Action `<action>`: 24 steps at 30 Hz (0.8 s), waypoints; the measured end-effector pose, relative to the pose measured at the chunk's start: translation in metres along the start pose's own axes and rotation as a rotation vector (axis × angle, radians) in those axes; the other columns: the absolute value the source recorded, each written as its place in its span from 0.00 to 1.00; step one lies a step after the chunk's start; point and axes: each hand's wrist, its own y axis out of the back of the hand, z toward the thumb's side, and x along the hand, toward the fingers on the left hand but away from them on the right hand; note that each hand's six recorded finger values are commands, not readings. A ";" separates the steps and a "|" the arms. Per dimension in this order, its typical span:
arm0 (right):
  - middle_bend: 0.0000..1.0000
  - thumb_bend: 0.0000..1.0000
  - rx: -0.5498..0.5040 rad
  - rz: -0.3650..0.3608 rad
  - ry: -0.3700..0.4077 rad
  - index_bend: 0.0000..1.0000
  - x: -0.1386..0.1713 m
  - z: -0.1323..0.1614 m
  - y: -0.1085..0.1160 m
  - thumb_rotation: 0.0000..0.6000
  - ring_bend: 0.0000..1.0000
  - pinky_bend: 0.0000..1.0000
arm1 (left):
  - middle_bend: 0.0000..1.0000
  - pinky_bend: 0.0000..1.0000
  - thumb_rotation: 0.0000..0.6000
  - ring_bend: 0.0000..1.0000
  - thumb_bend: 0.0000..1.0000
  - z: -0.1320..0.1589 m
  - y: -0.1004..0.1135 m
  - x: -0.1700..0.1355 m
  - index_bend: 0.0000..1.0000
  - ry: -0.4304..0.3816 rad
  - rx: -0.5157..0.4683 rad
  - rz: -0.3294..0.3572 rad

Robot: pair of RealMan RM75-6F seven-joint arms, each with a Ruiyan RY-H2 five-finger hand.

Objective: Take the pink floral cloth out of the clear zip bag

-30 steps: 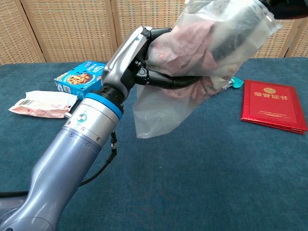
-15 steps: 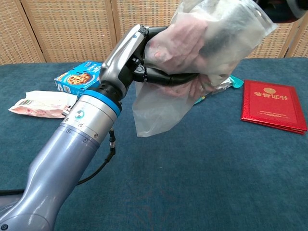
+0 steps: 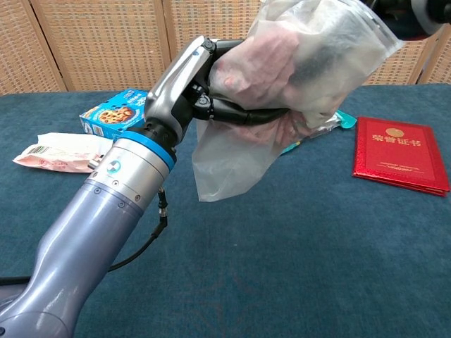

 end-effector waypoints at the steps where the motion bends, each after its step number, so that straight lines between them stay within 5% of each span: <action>1: 0.00 0.91 -0.002 -0.002 0.002 0.88 0.000 0.000 0.000 1.00 0.00 0.00 | 0.40 0.53 1.00 0.39 0.22 0.000 0.000 0.000 0.53 0.000 0.002 -0.006; 4: 0.00 0.91 -0.015 -0.007 0.011 0.88 0.001 0.001 0.000 1.00 0.00 0.00 | 0.12 0.24 1.00 0.11 0.21 -0.003 -0.001 -0.003 0.25 -0.001 0.022 -0.041; 7: 0.00 0.91 -0.024 -0.014 0.023 0.89 0.002 0.002 0.000 1.00 0.00 0.00 | 0.00 0.08 1.00 0.00 0.21 -0.005 -0.001 -0.006 0.08 -0.005 0.067 -0.069; 24: 0.00 0.91 -0.122 -0.009 0.034 0.89 -0.015 0.006 -0.018 1.00 0.00 0.00 | 0.00 0.00 1.00 0.00 0.21 -0.022 0.045 -0.032 0.00 -0.011 0.136 -0.093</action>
